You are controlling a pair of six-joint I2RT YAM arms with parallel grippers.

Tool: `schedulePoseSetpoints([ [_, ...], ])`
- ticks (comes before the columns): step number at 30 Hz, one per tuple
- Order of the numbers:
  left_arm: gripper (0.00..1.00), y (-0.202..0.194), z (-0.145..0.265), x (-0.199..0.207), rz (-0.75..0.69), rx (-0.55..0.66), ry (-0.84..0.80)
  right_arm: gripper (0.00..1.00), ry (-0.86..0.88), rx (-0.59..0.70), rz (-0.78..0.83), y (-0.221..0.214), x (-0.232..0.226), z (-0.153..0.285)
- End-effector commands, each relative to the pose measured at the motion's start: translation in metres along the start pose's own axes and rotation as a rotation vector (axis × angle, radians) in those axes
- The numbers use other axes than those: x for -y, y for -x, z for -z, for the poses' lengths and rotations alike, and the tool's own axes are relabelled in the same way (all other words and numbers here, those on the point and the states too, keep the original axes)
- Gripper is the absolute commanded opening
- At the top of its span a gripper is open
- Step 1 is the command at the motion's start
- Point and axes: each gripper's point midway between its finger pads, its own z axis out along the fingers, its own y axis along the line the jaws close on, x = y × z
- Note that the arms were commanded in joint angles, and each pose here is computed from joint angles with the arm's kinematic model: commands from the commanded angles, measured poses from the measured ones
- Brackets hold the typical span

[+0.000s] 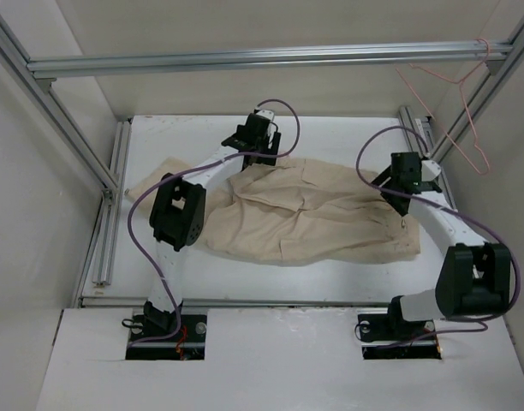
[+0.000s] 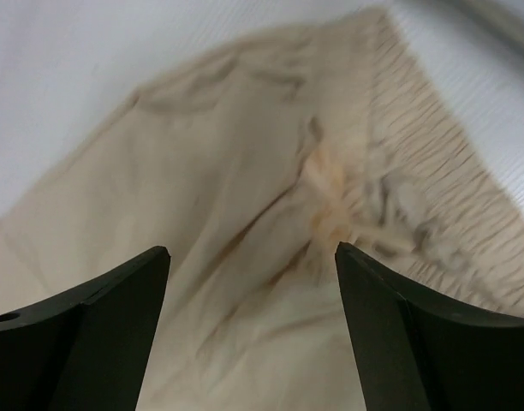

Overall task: Place the trousers on the hanger
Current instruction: Fold the trousers

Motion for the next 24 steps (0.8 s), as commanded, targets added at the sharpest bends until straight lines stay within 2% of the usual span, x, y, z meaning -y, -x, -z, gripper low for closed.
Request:
schedulePoseSetpoints([
  [1,0.77,0.034,-0.005,0.016,0.010,0.089,-0.069,0.84,0.116,-0.041,0.099,-0.039,-0.016,0.031],
  [6,0.67,0.022,-0.009,0.029,0.028,0.027,-0.178,0.83,0.198,-0.096,0.166,-0.084,-0.022,0.058],
  [9,0.68,0.025,-0.001,0.042,0.031,0.043,-0.236,0.83,0.226,-0.119,0.200,-0.102,-0.026,0.065],
  [14,0.70,0.029,-0.021,0.052,0.032,0.028,-0.247,0.81,0.291,-0.160,0.236,-0.123,-0.040,0.075],
  [16,0.68,0.030,-0.024,0.060,0.026,0.031,-0.260,0.79,0.303,-0.172,0.258,-0.131,-0.042,0.079],
  [18,0.59,0.030,-0.025,0.067,0.015,0.033,-0.269,0.78,0.303,-0.177,0.263,-0.136,-0.042,0.078],
  [22,0.20,0.023,-0.041,0.050,0.026,0.012,-0.195,0.73,0.290,-0.190,0.272,-0.142,-0.041,0.072],
  [24,0.09,0.028,-0.045,0.027,0.044,0.030,-0.116,0.73,0.288,-0.193,0.279,-0.143,-0.040,0.071],
])
